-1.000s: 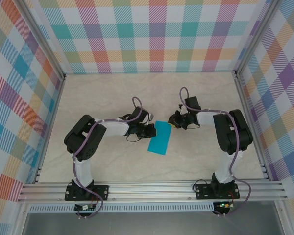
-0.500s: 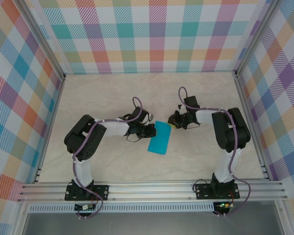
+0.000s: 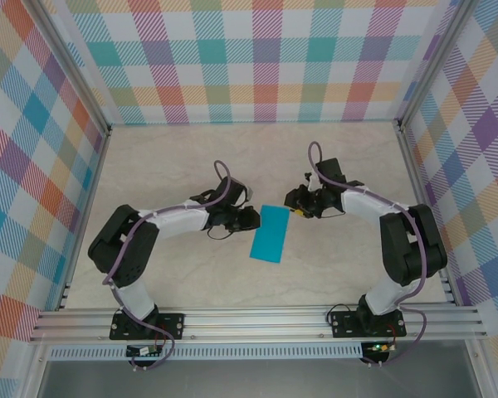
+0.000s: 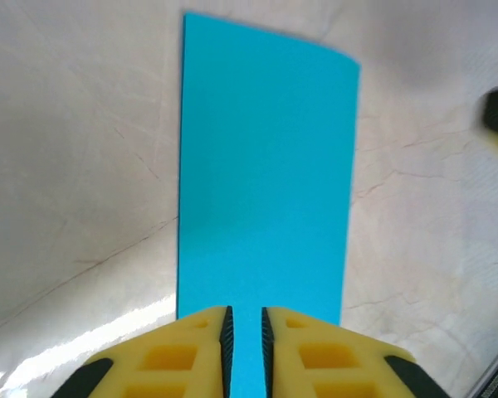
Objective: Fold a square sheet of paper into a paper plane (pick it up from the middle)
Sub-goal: Fold the square sheet of paper in half at the center of the table.
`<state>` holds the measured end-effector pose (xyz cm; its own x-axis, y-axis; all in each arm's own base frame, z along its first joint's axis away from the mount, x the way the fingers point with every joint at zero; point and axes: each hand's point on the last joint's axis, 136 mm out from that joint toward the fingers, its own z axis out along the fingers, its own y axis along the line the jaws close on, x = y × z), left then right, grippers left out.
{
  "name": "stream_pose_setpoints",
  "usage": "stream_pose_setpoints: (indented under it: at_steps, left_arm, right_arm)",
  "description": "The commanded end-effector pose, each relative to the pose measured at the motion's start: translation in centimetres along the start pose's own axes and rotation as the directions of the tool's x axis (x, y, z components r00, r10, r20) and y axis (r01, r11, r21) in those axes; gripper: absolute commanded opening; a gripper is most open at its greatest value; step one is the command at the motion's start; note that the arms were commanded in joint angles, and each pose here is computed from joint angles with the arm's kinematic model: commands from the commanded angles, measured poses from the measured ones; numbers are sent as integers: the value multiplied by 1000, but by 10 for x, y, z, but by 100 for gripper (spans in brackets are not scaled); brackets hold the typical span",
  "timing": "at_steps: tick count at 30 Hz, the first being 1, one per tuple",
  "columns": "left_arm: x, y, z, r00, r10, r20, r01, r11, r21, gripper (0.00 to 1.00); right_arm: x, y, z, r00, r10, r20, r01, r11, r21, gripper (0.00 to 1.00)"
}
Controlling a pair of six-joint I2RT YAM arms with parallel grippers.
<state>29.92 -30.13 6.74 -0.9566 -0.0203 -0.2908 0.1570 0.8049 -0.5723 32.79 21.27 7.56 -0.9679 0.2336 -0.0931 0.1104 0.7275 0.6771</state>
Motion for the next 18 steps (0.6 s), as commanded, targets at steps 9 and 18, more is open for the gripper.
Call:
stream_pose_setpoints:
  at_steps: [9,18]
  left_arm:
    - [22,17,-9,987,-151,-48,155,983,97,41]
    - [20,14,-2,984,-160,-84,169,979,117,48]
  right_arm:
    - [54,-11,22,995,40,-87,-34,997,62,35]
    - [67,-19,30,991,57,-118,-48,996,71,36]
